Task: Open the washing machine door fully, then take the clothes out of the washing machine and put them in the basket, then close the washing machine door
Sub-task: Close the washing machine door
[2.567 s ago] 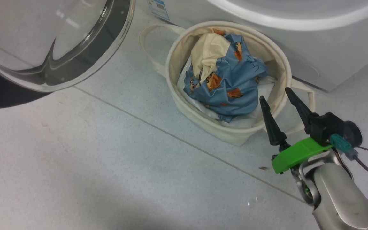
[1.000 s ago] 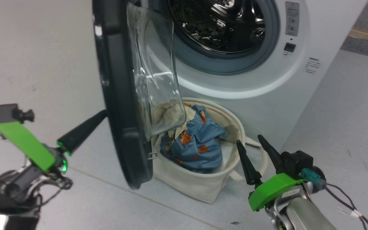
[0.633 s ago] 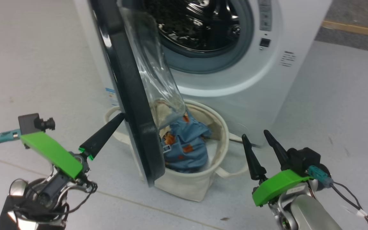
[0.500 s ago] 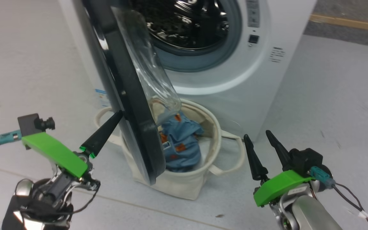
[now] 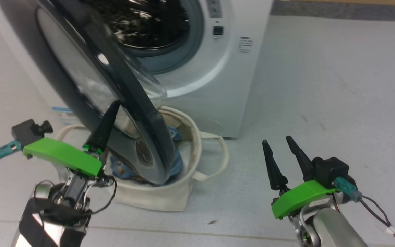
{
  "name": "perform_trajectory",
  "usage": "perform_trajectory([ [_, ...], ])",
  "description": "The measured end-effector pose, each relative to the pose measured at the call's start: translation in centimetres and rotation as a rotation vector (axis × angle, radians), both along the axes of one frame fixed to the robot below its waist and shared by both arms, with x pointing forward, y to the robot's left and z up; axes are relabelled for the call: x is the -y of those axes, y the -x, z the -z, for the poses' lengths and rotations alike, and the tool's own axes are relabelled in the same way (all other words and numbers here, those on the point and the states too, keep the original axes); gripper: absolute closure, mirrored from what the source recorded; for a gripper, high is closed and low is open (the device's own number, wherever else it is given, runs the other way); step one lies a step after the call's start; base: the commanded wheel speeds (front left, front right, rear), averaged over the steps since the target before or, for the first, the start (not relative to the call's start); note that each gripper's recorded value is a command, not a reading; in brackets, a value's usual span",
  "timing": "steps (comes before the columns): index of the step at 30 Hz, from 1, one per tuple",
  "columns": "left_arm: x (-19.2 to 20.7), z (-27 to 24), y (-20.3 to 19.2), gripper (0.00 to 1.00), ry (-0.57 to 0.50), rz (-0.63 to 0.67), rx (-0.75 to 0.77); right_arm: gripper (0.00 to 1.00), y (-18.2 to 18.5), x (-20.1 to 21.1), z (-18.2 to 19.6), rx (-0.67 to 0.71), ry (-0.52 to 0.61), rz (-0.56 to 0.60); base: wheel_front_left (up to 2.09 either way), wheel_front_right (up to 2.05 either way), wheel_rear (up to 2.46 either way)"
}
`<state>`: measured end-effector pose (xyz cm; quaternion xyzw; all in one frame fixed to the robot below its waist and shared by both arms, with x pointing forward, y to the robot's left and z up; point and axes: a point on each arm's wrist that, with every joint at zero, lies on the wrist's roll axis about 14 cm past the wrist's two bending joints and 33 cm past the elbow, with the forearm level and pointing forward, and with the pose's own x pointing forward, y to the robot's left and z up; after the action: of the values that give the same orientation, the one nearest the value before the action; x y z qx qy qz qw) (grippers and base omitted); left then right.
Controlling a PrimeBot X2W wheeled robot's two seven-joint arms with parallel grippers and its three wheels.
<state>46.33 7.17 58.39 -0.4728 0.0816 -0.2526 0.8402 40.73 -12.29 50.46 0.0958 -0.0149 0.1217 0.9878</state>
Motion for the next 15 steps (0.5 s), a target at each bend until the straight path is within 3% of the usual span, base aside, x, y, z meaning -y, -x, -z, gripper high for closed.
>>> perform_trajectory([
  [15,4.8,1.1,-4.2,1.0,-0.003,0.069,-0.011,0.0,1.0,4.7,0.7,-0.023,0.002,0.139,0.0,0.0,0.0],
])
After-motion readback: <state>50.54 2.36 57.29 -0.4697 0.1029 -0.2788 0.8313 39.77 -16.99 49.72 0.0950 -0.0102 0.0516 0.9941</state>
